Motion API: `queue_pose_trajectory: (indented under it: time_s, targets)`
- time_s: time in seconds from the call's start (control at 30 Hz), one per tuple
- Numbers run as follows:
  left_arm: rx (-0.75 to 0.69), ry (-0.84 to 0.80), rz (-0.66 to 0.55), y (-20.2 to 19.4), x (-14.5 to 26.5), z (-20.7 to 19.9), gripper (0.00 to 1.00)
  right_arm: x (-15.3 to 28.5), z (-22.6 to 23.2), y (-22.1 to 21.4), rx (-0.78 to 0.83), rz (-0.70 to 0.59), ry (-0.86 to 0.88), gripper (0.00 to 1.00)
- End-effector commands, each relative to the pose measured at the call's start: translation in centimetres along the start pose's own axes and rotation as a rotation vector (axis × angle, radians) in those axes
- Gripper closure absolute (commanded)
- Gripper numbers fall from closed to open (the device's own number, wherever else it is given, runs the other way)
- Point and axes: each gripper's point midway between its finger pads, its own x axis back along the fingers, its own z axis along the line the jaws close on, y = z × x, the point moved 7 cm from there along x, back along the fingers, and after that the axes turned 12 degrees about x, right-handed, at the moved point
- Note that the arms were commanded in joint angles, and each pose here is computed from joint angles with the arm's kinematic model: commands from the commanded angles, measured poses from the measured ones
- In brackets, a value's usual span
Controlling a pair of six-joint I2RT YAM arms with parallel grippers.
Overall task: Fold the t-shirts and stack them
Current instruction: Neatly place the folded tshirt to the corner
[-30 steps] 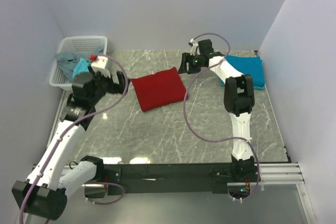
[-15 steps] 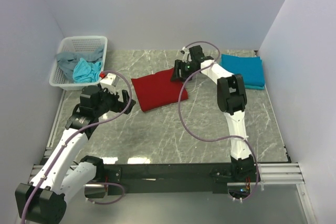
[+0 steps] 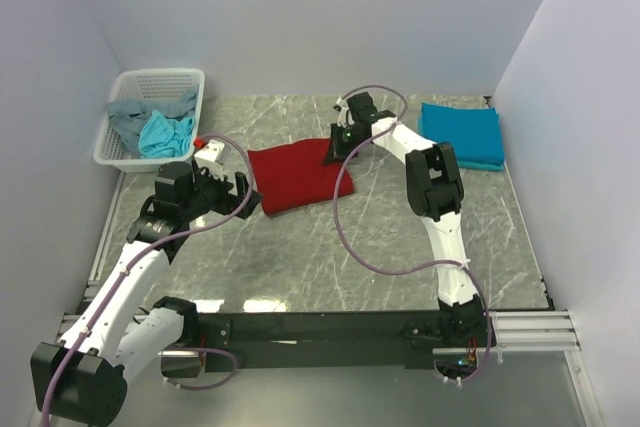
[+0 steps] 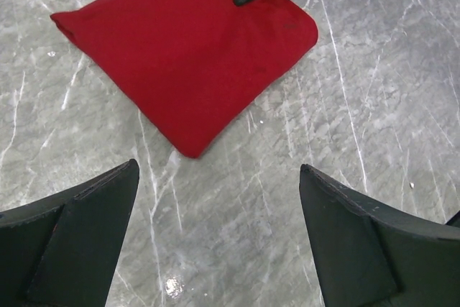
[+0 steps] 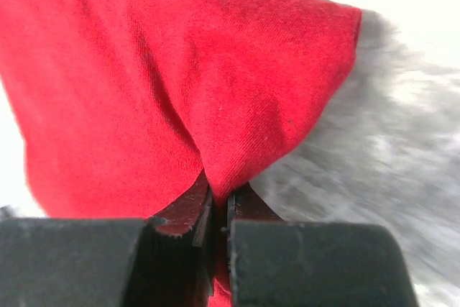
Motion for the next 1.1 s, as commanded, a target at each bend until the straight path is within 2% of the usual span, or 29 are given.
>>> queue_pose_trajectory:
  time_s: [0.0, 0.13, 0.17, 0.4, 0.73, 1.07]
  targets:
    - [-0.010, -0.049, -0.029, 0.6, 0.2, -0.7, 0.02, 3.2, -1.3, 2.2, 0.133, -0.034, -0.213, 1.00]
    - [-0.013, -0.064, -0.039, 0.7, 0.3, -0.9, 0.02, 8.3, -1.2, 4.9, 0.290, -0.125, -0.490, 1.00]
    - [-0.015, -0.070, -0.036, 0.7, 0.4, -1.0, 0.02, 9.4, -1.9, 5.1, 0.335, -0.127, -0.604, 1.00]
    - [-0.038, -0.093, -0.070, 1.0, 1.2, -1.6, 0.03, 14.1, -3.7, 4.9, 0.468, -0.119, -0.944, 1.00]
    - [-0.045, -0.126, -0.083, 1.2, 1.6, -2.1, 0.03, 19.5, -4.2, 4.9, 0.540, -0.152, -1.195, 1.00]
    - [-0.056, -0.144, -0.091, 1.3, 1.9, -2.4, 0.03, 24.9, -4.1, 6.2, 0.589, -0.186, -1.286, 1.00]
